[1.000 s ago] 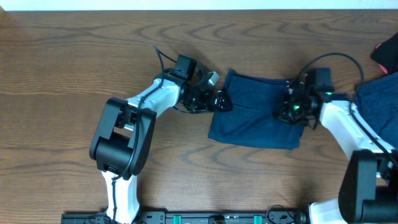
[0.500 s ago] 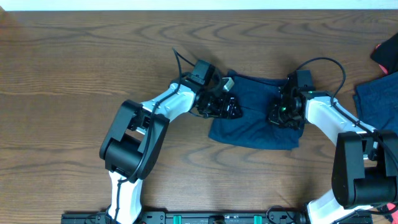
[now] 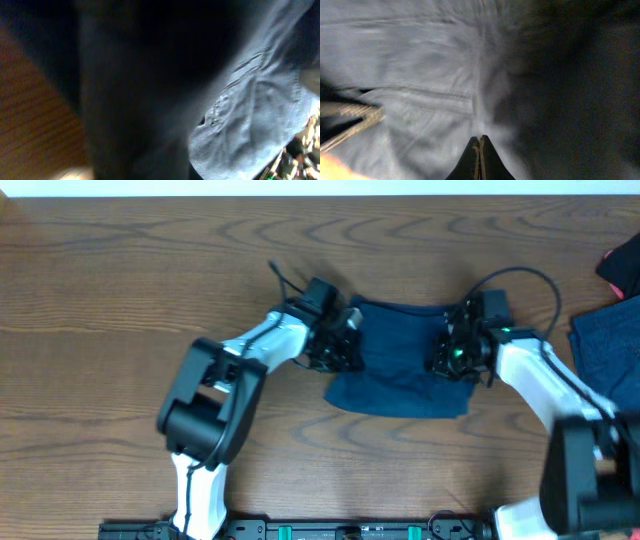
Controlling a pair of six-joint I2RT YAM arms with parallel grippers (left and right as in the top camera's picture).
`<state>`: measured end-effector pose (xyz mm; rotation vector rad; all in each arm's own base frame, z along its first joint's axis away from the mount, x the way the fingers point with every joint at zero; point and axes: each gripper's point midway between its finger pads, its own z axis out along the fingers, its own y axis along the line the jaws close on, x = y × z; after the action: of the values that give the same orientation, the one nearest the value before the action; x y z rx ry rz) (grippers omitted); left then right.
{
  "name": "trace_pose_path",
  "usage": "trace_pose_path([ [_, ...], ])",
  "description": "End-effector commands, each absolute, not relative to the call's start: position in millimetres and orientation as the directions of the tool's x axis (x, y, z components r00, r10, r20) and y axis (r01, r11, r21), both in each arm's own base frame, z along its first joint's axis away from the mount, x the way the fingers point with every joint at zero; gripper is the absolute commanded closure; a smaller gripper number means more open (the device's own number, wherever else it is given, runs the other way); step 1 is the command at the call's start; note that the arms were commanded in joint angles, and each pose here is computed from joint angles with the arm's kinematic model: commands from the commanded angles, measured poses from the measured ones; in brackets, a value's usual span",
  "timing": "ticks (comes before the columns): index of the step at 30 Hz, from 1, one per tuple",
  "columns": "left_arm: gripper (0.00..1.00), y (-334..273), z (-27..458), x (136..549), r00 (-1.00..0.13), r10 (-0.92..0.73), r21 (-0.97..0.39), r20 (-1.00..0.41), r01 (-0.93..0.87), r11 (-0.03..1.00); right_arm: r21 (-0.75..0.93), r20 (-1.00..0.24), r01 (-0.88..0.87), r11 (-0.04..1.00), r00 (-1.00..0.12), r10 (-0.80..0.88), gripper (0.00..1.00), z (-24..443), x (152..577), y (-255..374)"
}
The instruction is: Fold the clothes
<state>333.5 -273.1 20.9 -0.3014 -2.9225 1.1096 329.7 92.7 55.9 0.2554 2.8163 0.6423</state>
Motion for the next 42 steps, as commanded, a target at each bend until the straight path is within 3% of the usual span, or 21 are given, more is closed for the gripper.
trace_pose_path([
  [1,0.94,-237,84,373,-0.963,0.081,-0.608,-0.257,0.226,0.761,0.49,-0.385,-0.022,0.871,-0.902,0.194,0.99,122,336,97],
  [5,0.94,-179,153,403,-0.906,-0.078,-0.588,-0.415,0.202,0.783,0.481,-0.52,-0.079,0.873,-0.828,0.211,0.94,171,335,91],
  [10,0.94,-82,185,433,-0.826,-0.345,-0.616,-0.447,0.004,0.787,0.479,-0.572,-0.107,0.871,-0.791,0.217,0.9,192,330,89],
  [17,0.94,63,138,452,-0.687,-0.632,-0.631,-0.358,-0.321,0.706,0.479,-0.549,-0.093,0.873,-0.808,0.215,0.92,187,325,88],
  [22,0.94,128,61,426,-0.576,-0.81,-0.612,-0.109,-0.603,0.512,0.479,-0.549,-0.093,0.873,-0.807,0.215,0.92,187,325,88],
  [27,0.94,148,15,409,-0.53,-0.848,-0.575,0.0,-0.694,0.433,0.478,-0.552,-0.094,0.873,-0.805,0.215,0.92,188,326,88],
  [32,0.93,151,13,409,-0.485,-0.874,-0.572,0.026,-0.724,0.385,0.469,-0.556,-0.086,0.879,-0.802,0.218,0.91,187,327,86],
  [42,0.94,109,7,413,-0.347,-0.914,-0.521,0.209,-0.83,0.196,0.464,-0.559,-0.083,0.882,-0.799,0.219,0.91,187,327,85],
])
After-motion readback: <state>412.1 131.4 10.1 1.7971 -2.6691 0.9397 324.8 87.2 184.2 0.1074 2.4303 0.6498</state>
